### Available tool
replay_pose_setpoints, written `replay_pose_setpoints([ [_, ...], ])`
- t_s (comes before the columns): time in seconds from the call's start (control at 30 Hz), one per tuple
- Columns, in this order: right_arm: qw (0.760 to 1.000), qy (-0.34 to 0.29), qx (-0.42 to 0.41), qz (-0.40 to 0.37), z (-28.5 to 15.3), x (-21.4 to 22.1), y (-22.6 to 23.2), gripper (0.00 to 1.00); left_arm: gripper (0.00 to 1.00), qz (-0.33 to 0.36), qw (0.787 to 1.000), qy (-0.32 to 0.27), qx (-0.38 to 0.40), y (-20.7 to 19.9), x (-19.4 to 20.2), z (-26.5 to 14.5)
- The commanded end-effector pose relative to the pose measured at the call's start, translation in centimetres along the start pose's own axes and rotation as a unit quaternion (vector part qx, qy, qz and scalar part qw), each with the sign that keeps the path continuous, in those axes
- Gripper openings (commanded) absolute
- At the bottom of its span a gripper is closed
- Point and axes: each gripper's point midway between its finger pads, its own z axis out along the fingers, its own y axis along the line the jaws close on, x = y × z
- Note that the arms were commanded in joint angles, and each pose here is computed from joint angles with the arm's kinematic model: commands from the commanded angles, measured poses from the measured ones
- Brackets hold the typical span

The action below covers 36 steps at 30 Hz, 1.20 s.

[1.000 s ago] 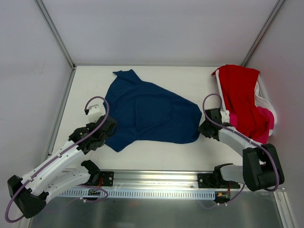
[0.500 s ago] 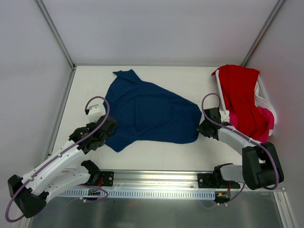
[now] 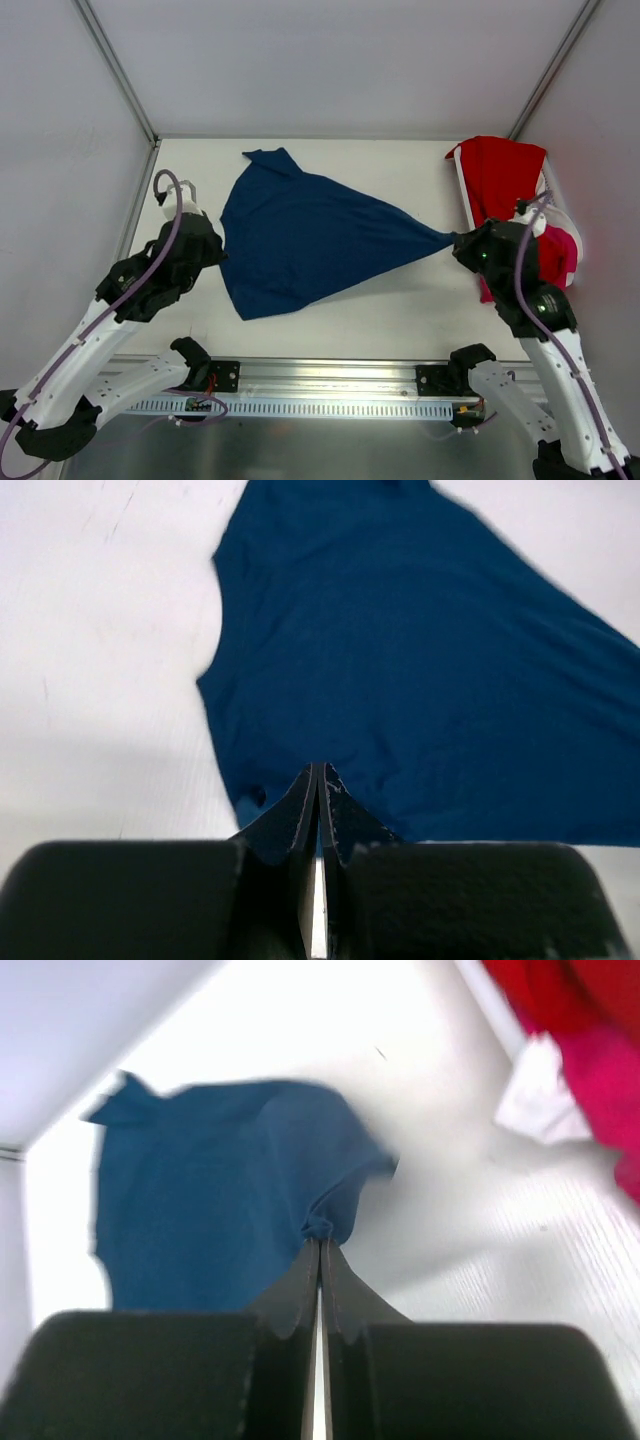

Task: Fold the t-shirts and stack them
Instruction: Flatten the tshirt out

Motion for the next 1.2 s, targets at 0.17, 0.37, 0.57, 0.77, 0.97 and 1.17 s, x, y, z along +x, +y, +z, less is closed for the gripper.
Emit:
replay_pose_setpoints([
  [0.17, 0.993, -0.075, -0.079, -0.04, -8.8, -6.3, 2.2, 0.01, 0.0, 0.034, 0.986, -0.076, 0.145, -4.6, -7.6, -5.4],
  [0.37, 0.993, -0.068, -0.079, -0.048, -8.8, -6.2, 2.3, 0.01, 0.37, 0.038, 0.983, 0.02, 0.181, -6.6, -1.9, -3.0],
  [0.57, 0.996, -0.049, -0.061, -0.048, -7.4, -4.2, 1.0, 0.01, 0.73, 0.015, 0.97, 0.172, 0.168, -5.4, 10.1, 1.0],
  [0.77, 0.997, -0.044, -0.042, -0.054, -6.5, -3.4, 0.0, 0.0, 0.7, 0.001, 0.942, 0.276, 0.194, -4.6, 17.1, 0.3],
  [0.97, 0.998, -0.03, -0.035, -0.05, -5.0, -2.1, -0.3, 0.0, 0.64, -0.028, 0.922, 0.322, 0.213, -3.6, 21.2, -0.5],
  [1.17, 0.998, -0.022, -0.032, -0.054, -4.4, -1.8, -0.2, 0.0, 0.65, -0.053, 0.904, 0.357, 0.23, -3.4, 25.4, -0.2],
])
